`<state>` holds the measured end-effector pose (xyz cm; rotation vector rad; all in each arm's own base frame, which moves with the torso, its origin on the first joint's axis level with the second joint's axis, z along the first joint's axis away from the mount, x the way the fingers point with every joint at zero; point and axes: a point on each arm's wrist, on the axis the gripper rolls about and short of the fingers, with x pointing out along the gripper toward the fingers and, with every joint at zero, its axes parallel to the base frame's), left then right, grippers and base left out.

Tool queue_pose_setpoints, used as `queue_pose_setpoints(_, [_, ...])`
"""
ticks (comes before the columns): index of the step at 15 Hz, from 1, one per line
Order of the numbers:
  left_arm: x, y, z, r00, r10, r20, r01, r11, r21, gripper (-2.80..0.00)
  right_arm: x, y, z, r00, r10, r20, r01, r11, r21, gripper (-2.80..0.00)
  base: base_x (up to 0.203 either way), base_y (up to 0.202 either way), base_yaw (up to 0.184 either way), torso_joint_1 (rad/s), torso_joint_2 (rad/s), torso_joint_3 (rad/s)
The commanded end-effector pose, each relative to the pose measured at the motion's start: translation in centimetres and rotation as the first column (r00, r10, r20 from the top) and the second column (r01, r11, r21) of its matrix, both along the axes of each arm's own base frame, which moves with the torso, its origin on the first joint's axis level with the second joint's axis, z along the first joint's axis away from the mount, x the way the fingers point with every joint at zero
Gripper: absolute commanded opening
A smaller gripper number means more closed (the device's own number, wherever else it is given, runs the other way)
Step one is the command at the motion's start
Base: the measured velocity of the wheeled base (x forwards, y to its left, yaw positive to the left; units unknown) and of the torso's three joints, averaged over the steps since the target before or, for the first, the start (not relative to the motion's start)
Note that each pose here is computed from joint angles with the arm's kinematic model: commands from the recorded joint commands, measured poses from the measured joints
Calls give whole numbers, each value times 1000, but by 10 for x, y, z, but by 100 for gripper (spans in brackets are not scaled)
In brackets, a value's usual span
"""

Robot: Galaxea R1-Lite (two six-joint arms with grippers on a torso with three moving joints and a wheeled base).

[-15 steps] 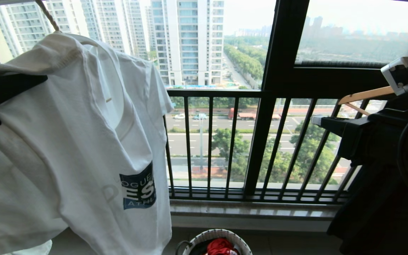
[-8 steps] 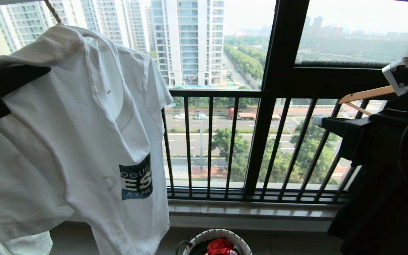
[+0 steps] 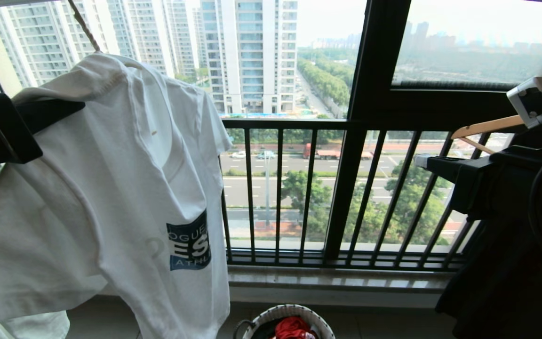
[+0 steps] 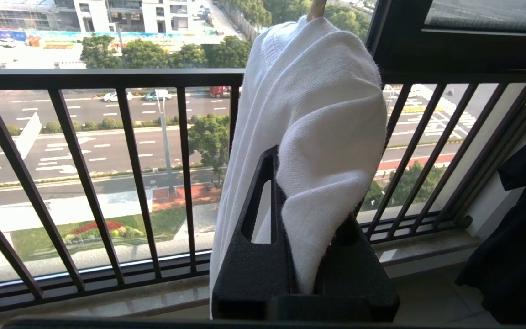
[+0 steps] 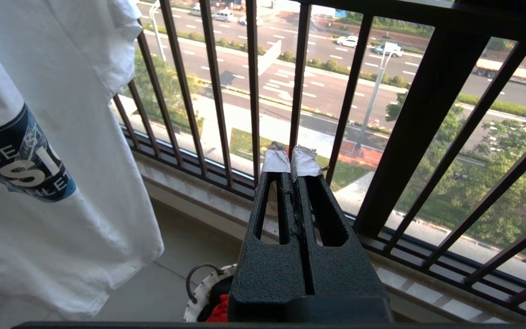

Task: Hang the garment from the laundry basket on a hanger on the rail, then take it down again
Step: Hang the clothes rack on the clothesline

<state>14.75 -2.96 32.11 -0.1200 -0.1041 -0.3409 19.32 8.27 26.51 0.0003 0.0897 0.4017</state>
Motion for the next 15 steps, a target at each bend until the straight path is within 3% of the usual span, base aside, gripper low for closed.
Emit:
queue_pose_setpoints(1, [12,-2,-3,1000,4,-19,-4,1000,11,-280,0,0,0,1000,1,0,-1,1000,0,-280,0,0,0,0,0,0])
queue_pose_setpoints(8, [23,-3,-9,999,3,-44,-2,1000,21,-280,1,1,-2,1000,1,-6,-1,1000,-2,-280,0,0,0,0,0,0])
queue_pose_setpoints(9, [23,-4,-9,999,4,-42,-3,1000,25,0,1,1,-2,1000,1,-6,-1,1000,-2,-280,0,0,0,0,0,0])
queue_pose_setpoints(15, [11,-1,-3,1000,2,-9,-2,1000,13,0,1,0,-1,1000,2,-2,-2,1000,0,-280,0,0,0,0,0,0])
